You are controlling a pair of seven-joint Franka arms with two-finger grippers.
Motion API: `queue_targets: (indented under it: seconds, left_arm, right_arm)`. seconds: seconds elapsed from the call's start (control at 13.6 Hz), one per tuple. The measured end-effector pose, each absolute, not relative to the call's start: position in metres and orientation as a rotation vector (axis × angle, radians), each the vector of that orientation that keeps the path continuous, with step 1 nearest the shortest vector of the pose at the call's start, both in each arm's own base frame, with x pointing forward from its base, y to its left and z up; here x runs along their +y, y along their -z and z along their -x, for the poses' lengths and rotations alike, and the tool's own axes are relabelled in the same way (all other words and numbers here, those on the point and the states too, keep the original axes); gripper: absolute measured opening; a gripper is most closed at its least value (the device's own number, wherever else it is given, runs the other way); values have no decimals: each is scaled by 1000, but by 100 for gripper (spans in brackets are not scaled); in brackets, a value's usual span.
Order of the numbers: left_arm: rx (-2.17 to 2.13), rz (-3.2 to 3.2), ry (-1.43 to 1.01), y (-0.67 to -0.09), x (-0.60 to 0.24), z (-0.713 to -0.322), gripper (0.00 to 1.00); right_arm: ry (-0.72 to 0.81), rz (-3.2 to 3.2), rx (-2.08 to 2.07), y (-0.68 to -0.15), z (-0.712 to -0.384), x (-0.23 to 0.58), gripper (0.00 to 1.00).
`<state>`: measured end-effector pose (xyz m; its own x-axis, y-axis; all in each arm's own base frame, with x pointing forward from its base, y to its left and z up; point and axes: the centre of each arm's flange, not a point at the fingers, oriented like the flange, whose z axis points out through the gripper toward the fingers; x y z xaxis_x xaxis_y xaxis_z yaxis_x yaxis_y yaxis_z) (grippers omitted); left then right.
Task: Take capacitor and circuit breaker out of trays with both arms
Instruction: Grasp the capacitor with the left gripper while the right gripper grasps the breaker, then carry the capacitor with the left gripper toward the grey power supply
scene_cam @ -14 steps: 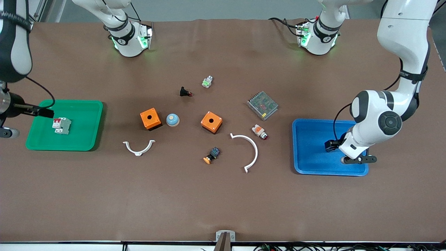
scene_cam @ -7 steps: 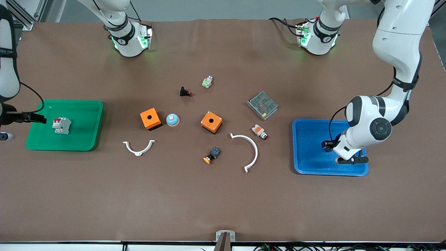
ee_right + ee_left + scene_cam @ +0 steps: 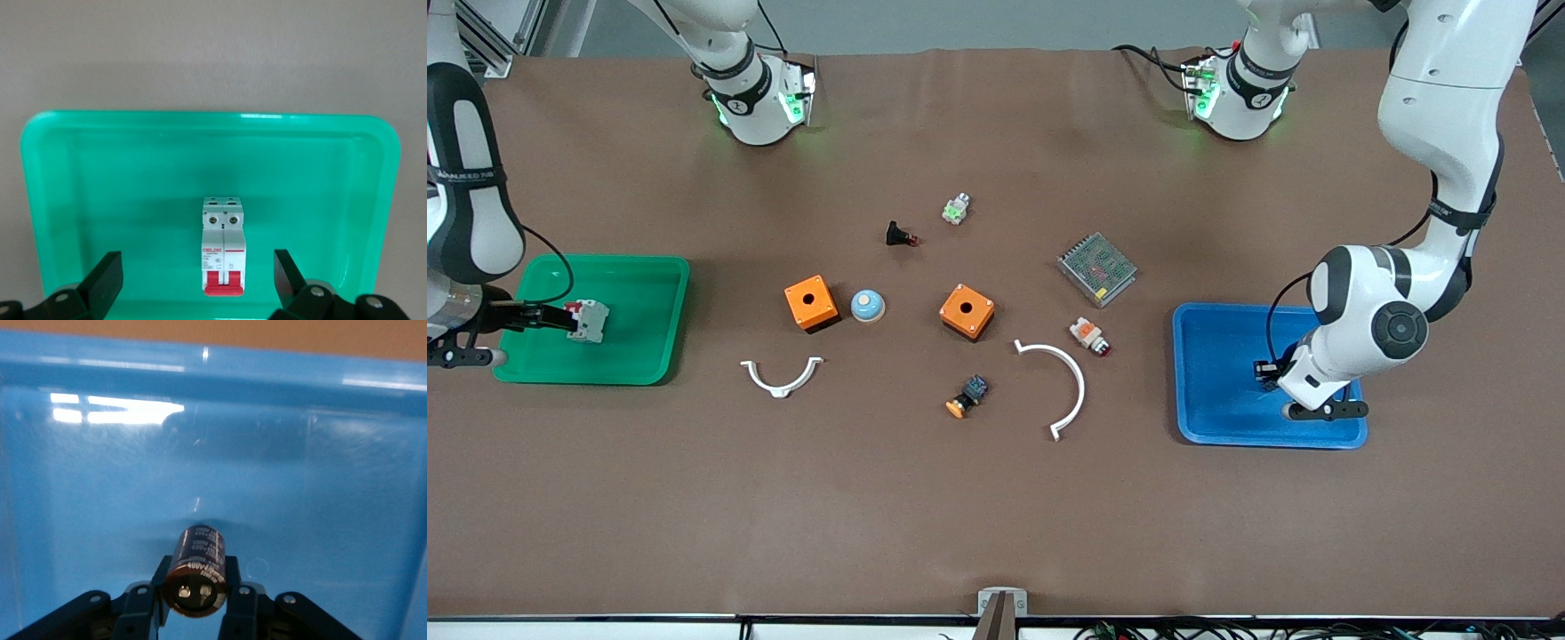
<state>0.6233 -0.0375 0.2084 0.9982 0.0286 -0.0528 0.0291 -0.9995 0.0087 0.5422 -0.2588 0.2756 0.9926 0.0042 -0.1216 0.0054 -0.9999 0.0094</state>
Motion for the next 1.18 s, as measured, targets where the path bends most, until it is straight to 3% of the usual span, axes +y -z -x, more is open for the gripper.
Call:
queue_targets:
  seconds: [0.3, 0.52, 0.81, 0.96, 1.18]
  left_arm:
    - [14, -3122, 70, -277, -68, -626, 34]
    - [77, -3101, 97, -332, -140, -611, 34]
    - [222, -3083, 150, -329, -246, -575, 34]
    - [310, -3083, 169, -321, -292, -554, 34]
    - [421, -3075, 181, -309, -343, -527, 34]
  right_arm:
    - [240, -3143, 31, -249, -525, -275, 100]
    - [264, -3150, 29, -240, -519, -275, 99]
    - [254, -3148, 28, -230, -518, -275, 89]
    - [255, -3148, 27, -222, -518, -276, 73]
    - [261, -3149, 27, -218, -518, -276, 39]
